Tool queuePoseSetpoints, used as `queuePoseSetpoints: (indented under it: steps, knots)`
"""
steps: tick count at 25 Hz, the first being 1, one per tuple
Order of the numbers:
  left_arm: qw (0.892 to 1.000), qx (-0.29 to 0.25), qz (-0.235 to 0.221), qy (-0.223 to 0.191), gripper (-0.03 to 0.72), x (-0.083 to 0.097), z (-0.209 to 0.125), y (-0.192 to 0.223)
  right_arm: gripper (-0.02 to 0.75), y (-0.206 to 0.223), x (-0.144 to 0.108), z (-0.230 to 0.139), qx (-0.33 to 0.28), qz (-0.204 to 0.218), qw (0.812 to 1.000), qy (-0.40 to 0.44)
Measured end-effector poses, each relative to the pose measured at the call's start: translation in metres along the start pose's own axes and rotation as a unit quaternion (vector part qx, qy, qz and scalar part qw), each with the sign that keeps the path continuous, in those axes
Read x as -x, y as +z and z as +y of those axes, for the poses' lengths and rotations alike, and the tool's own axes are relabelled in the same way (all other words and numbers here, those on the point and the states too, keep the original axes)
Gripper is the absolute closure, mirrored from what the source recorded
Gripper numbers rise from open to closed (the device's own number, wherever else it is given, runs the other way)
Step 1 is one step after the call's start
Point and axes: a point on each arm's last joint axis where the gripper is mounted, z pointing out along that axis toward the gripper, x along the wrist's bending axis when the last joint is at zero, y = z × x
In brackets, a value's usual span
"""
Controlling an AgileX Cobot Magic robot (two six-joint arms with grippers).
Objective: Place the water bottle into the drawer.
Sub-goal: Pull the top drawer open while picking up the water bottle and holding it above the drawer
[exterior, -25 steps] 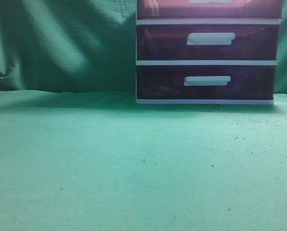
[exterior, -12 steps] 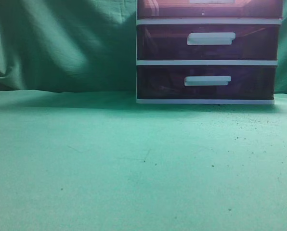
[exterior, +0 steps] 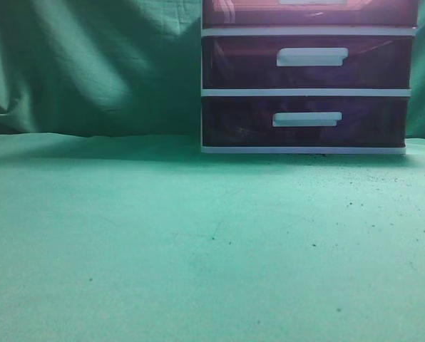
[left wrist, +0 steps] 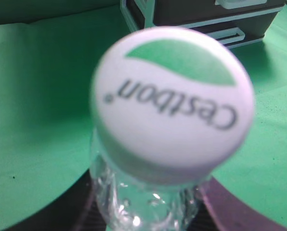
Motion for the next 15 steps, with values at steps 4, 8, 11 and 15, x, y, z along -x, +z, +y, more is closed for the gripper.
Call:
queuePoseSetpoints:
  steps: [4, 8, 11, 15]
  knots:
    - [1.0, 0.007, 0.0, 0.002, 0.449, 0.0, 0.001, 0.0, 0.692, 0.05, -0.005, 0.01, 0.024, 0.04, 0.982, -0.181]
    - [1.0, 0.009, 0.007, 0.016, 0.449, -0.001, 0.002, 0.0, 0.643, 0.102, -0.012, 0.01, 0.031, 0.09, 0.948, -0.305]
    - [0.999, 0.009, 0.014, 0.03, 0.449, -0.002, 0.002, 0.0, 0.548, 0.136, -0.019, 0.003, 0.022, 0.124, 0.917, -0.378]
    - [0.999, 0.009, 0.02, 0.039, 0.449, -0.003, 0.002, 0.0, 0.515, 0.174, -0.037, -0.002, 0.021, 0.158, 0.883, -0.441]
